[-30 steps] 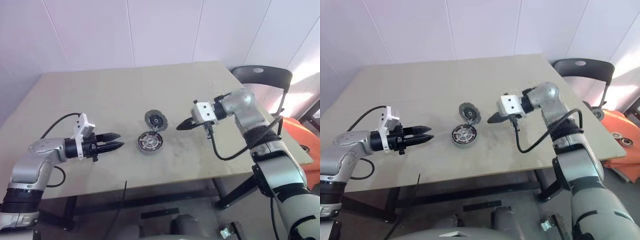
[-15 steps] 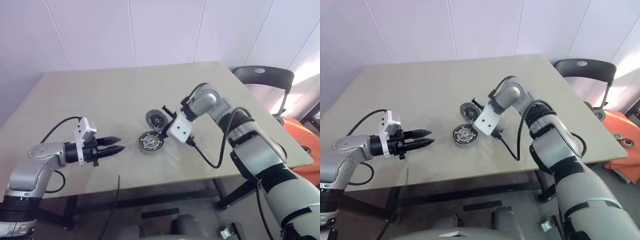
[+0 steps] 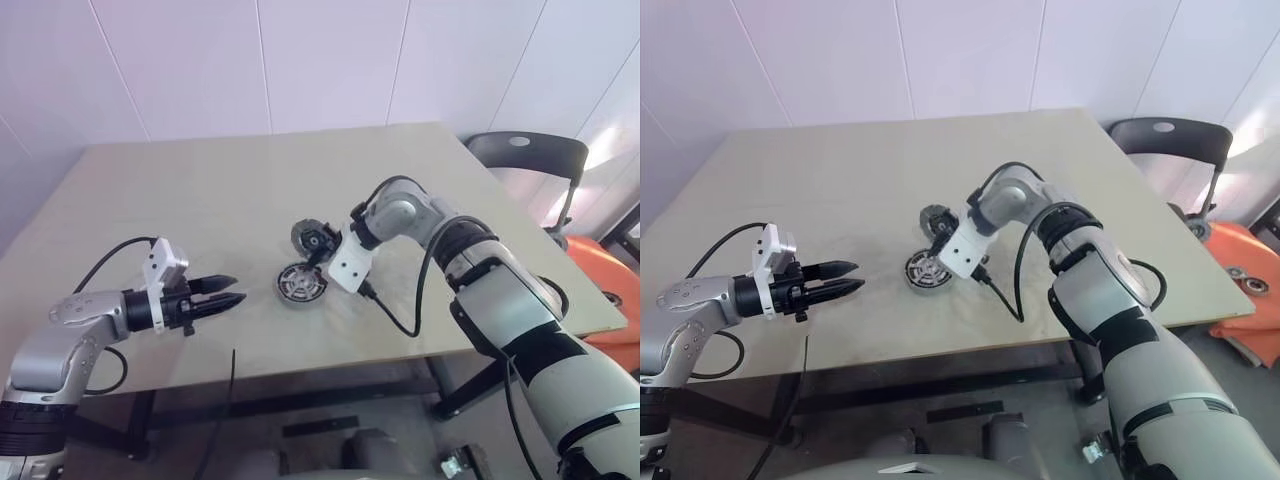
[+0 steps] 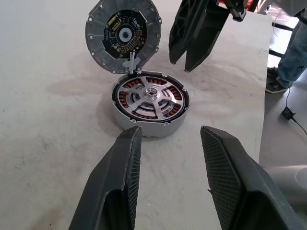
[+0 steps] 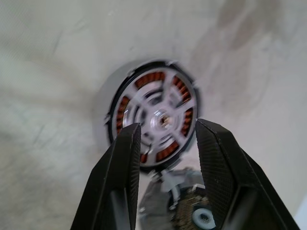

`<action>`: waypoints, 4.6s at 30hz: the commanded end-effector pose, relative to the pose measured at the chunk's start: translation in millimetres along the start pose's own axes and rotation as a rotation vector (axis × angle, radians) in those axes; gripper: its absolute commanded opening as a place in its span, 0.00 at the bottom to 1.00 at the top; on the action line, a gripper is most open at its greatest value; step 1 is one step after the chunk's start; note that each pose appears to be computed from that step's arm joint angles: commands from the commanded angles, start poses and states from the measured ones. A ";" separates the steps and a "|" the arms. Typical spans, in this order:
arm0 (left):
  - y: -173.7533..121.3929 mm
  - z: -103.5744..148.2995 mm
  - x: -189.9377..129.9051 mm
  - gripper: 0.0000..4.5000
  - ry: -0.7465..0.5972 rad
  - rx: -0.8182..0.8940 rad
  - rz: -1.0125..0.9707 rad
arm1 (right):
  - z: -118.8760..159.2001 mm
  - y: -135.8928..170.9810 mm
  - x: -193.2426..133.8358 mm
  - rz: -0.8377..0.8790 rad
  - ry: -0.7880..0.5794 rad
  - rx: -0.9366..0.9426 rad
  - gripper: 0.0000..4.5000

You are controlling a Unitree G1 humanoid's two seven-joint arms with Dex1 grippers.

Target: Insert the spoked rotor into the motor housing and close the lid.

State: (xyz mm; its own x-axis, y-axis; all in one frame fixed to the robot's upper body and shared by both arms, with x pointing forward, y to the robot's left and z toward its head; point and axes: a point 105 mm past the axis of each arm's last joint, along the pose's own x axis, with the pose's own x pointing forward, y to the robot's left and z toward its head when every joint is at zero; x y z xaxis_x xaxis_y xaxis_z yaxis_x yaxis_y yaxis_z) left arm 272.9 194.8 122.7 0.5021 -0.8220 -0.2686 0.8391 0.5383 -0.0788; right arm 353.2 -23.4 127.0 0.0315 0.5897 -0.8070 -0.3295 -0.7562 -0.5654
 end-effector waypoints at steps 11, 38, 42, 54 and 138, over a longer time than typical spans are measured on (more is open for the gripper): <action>-3.2 11.4 -0.1 0.47 -0.045 0.036 0.006 | -1.5 10.5 1.1 0.048 0.022 -0.077 0.42; -40.1 -8.5 11.0 0.47 0.061 0.064 -0.163 | -2.4 9.4 19.0 0.006 0.039 -0.069 0.42; -35.9 -7.0 10.8 0.47 0.053 0.069 -0.147 | -2.0 13.3 18.8 0.027 0.034 -0.074 0.42; -30.3 -7.3 9.8 0.47 0.038 0.071 -0.121 | -0.9 16.5 22.3 0.034 0.029 -0.087 0.08; -28.2 -6.6 17.9 0.47 -0.010 0.034 -0.074 | -7.1 8.1 20.7 0.107 0.046 0.136 0.08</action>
State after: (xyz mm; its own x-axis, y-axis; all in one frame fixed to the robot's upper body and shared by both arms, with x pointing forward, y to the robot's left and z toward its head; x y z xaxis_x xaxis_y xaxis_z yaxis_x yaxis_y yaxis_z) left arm 251.7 166.1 102.5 0.4267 -0.8589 -0.2832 0.8755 0.4708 -0.1089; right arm 351.5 -26.2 82.9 0.0216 0.4590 -0.8882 -0.4227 -0.8009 -0.4241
